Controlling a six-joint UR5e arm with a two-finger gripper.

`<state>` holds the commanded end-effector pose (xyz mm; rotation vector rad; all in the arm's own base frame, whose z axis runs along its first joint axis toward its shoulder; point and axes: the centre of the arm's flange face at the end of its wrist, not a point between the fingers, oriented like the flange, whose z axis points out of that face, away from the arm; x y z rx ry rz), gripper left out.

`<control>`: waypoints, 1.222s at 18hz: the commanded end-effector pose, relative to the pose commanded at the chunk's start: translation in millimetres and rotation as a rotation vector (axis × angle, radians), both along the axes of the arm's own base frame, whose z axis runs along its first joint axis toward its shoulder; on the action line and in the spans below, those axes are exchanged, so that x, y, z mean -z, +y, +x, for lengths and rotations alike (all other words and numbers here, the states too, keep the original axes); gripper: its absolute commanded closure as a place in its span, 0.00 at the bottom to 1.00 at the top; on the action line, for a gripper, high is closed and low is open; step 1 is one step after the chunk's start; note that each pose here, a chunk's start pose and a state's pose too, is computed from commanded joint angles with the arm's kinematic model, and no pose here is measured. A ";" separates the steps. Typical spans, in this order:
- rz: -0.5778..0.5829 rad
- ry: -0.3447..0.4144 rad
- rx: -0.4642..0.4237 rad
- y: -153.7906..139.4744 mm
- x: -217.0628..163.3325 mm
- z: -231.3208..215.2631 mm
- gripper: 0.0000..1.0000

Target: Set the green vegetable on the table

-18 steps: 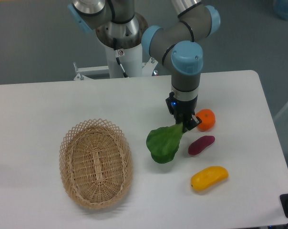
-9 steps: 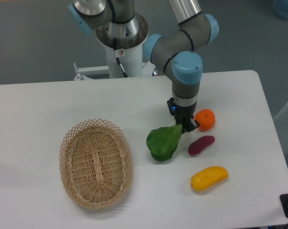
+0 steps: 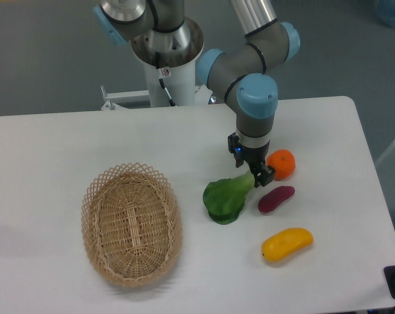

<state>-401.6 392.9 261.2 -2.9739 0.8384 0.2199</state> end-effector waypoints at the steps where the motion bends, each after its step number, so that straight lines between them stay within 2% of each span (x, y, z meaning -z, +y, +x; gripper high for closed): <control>1: 0.002 0.011 -0.002 2.6 -10.5 -2.1 0.00; 7: -0.011 -0.040 -0.023 17.9 -75.8 -23.6 0.00; 11: -0.007 -0.076 -0.033 18.3 -108.4 -34.0 0.00; 17: 0.009 -0.076 -0.085 -17.1 -157.2 -51.2 0.00; 22: -0.004 -0.131 -0.033 -48.3 -174.8 -72.7 0.00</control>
